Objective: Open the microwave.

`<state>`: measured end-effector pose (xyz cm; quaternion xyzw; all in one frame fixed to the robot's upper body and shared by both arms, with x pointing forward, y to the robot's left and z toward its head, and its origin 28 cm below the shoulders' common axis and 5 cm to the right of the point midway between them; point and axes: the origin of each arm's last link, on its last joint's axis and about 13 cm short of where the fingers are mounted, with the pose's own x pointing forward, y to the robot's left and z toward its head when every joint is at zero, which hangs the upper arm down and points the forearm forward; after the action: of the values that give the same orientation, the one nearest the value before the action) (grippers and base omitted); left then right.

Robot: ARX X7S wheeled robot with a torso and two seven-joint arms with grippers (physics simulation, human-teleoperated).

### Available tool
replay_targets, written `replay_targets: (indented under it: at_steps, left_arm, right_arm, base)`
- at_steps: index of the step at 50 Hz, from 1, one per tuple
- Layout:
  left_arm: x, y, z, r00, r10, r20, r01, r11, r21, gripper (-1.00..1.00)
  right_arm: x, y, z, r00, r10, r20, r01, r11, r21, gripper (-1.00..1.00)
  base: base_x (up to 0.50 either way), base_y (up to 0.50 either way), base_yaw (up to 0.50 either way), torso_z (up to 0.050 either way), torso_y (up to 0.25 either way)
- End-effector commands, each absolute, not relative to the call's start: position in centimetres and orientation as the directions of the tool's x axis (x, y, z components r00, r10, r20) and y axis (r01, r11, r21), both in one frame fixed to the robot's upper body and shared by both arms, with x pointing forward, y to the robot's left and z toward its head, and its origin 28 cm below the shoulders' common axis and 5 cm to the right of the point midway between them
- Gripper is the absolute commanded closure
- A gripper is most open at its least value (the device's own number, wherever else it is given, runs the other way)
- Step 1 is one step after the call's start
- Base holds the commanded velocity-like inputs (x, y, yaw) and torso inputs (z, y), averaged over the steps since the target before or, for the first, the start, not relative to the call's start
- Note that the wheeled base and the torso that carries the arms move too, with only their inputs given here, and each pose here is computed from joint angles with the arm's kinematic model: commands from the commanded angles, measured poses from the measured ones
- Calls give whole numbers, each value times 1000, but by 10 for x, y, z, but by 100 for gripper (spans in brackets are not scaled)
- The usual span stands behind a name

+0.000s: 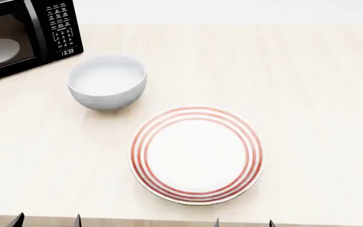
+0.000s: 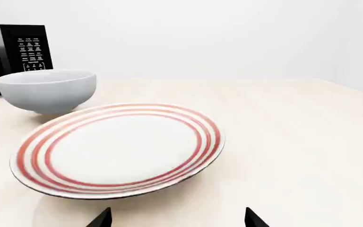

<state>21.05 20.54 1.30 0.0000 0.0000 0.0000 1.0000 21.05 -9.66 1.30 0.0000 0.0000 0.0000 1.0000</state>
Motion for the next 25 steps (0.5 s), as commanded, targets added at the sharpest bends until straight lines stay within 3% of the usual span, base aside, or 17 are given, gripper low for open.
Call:
replay_targets:
  at_steps: [1,15,25]
  left_arm:
    - [209,205,21,1000,4,21,-4,1000,-4,-100]
    - [202,203,40,997,-3,71,0,999,37,-100]
    - [202,202,40,998,-10,66,7,999,34,-100]
  right_arm:
    - [211,-95,25,999,-6,41,7,1000,-24,-100]
    - [209,-95,54,995,16,100,-10,998,-64,-100]
    - [211,-92,60,993,35,114,-26,996,-83,-100]
  base:
    - [0,0,0,0,0]
    - [11,20,0,0,0]
    - [129,320,0,0,0]
